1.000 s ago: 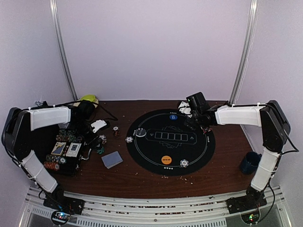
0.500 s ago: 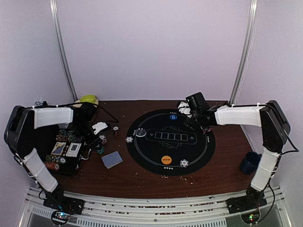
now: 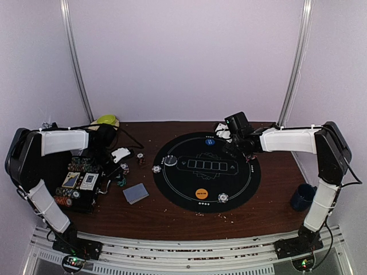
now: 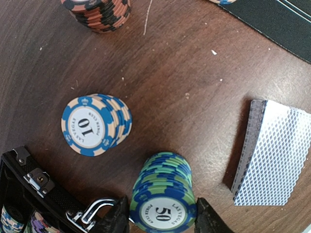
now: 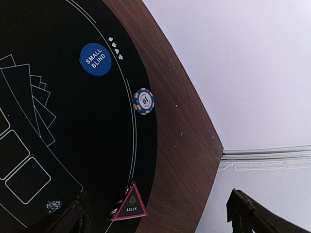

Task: Distribute texas hold em gaming equipment
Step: Pick up the pile of poker chips from the pile of poker chips.

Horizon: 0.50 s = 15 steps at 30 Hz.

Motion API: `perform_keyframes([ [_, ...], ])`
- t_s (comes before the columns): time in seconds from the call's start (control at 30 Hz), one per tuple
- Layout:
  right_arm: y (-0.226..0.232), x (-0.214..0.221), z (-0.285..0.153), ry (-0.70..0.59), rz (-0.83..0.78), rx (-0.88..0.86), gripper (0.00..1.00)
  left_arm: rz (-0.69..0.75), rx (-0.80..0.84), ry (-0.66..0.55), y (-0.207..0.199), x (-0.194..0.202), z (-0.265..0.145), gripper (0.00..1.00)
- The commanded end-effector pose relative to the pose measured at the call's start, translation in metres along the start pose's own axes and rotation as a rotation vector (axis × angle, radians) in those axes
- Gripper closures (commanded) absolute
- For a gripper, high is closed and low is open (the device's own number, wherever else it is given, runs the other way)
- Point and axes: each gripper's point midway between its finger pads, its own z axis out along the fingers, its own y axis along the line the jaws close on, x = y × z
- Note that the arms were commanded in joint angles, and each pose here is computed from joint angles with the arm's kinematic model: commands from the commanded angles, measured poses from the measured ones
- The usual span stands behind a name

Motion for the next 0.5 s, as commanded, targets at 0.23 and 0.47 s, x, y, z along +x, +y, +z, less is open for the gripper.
perform_keyframes([
  [0.23, 0.000, 0.000, 0.000, 0.002, -0.001, 0.024, 0.00, 0.000, -0.003, -0.041, 0.004, -0.011, -0.011, 0.68],
  [0.47, 0.001, 0.001, 0.000, 0.005, -0.005, 0.026, 0.00, 0.008, -0.018, -0.057, 0.007, -0.018, -0.024, 0.73],
])
